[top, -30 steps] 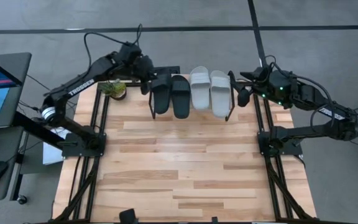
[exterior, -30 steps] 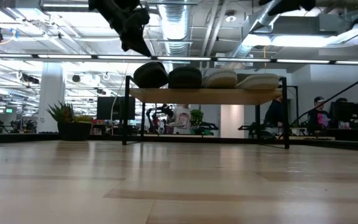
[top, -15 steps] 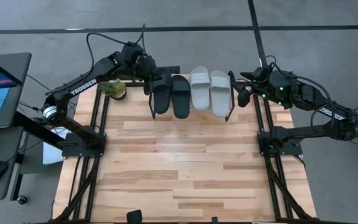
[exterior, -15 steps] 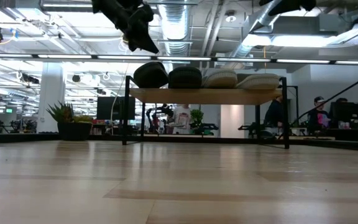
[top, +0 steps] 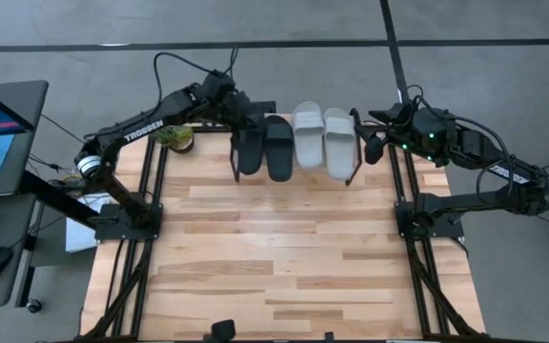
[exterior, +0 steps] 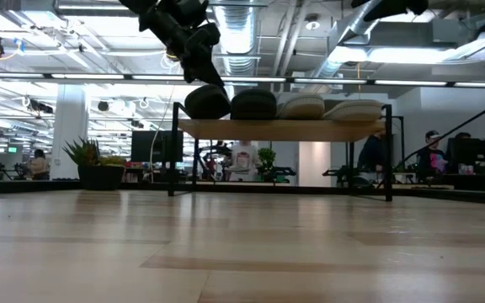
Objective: Pick and place slides into the shelf
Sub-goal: Put the black slide on the shelf, then adjust the slides on the shelf
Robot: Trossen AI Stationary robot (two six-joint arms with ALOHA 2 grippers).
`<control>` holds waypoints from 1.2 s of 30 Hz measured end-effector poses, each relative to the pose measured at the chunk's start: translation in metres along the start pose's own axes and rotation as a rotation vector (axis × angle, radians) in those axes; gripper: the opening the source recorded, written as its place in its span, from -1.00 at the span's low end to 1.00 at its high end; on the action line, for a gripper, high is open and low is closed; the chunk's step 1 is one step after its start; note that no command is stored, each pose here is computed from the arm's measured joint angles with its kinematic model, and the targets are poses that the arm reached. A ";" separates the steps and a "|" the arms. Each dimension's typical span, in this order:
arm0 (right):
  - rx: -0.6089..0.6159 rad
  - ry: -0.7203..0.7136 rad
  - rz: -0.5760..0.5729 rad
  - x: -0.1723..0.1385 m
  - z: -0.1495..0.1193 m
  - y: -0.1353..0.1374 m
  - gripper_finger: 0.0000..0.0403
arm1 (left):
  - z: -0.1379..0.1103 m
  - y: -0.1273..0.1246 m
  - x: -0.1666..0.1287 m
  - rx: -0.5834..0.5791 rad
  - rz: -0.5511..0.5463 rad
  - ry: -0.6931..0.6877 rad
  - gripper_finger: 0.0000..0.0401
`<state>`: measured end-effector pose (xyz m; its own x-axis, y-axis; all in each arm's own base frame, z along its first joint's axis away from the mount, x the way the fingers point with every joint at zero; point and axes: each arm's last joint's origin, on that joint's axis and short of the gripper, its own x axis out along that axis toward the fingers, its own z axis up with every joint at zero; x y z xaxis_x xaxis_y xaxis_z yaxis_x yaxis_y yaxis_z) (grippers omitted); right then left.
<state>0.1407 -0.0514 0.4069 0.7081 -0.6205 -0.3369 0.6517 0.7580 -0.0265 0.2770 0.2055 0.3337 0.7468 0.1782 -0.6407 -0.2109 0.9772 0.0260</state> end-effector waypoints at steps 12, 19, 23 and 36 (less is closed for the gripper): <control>0.000 0.000 0.000 0.000 0.000 0.000 0.44 | 0.004 -0.002 0.002 0.016 -0.002 -0.034 -1.00; -0.001 0.002 0.000 0.000 0.000 0.000 0.44 | 0.025 -0.006 -0.017 0.078 0.002 -0.054 -1.00; -0.005 0.012 -0.002 0.000 -0.001 0.000 0.44 | 0.040 -0.018 -0.037 0.207 -0.044 -0.031 -1.00; -0.017 0.038 -0.005 0.000 -0.004 -0.001 0.44 | 0.053 -0.030 -0.020 0.361 -0.128 0.243 -1.00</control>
<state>0.1392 -0.0509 0.4032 0.6938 -0.6166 -0.3721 0.6501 0.7585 -0.0446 0.3022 0.1786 0.3864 0.5739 0.0629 -0.8165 0.1394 0.9750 0.1731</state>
